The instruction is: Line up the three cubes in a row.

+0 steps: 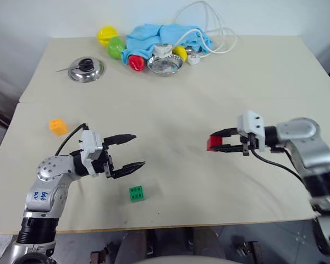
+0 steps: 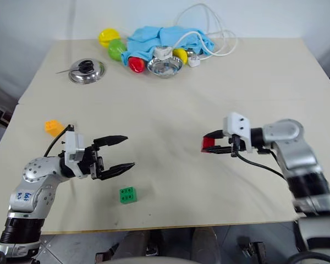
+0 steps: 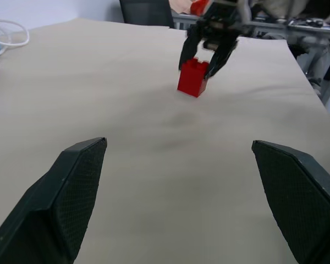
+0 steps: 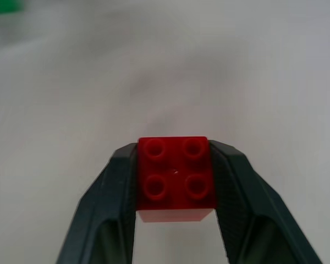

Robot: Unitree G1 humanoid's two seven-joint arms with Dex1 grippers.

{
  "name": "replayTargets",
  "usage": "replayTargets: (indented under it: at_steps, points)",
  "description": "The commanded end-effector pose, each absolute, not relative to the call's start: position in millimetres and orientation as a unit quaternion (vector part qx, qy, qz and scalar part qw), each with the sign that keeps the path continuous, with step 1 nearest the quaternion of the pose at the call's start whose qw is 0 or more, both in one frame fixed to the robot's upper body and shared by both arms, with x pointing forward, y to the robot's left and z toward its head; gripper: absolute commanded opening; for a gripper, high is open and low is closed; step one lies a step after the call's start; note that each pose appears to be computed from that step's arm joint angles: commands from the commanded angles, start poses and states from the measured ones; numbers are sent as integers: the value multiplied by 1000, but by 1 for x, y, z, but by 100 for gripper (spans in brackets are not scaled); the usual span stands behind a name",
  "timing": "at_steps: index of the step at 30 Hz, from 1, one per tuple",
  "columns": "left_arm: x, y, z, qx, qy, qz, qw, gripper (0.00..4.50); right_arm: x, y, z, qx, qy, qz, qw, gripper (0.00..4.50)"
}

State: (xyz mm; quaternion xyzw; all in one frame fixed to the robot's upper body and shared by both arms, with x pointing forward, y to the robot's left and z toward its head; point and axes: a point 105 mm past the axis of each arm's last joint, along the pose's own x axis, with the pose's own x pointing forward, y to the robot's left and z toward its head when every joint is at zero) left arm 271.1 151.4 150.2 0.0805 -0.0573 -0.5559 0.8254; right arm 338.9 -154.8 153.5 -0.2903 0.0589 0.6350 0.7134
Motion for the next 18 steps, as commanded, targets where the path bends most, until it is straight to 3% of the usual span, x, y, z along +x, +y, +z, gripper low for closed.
replayTargets:
  at_steps: [1,9,18]
  points:
    - [265,153,158,87,-71,-551,827,450,349,-153,150,-312,51,661,680,147]
    - [258,165,157,86,-62,-528,843,450,360,-144,138,-305,78,684,659,147]
    - [253,187,152,84,-47,-492,865,450,356,-158,171,-321,-7,666,674,441]
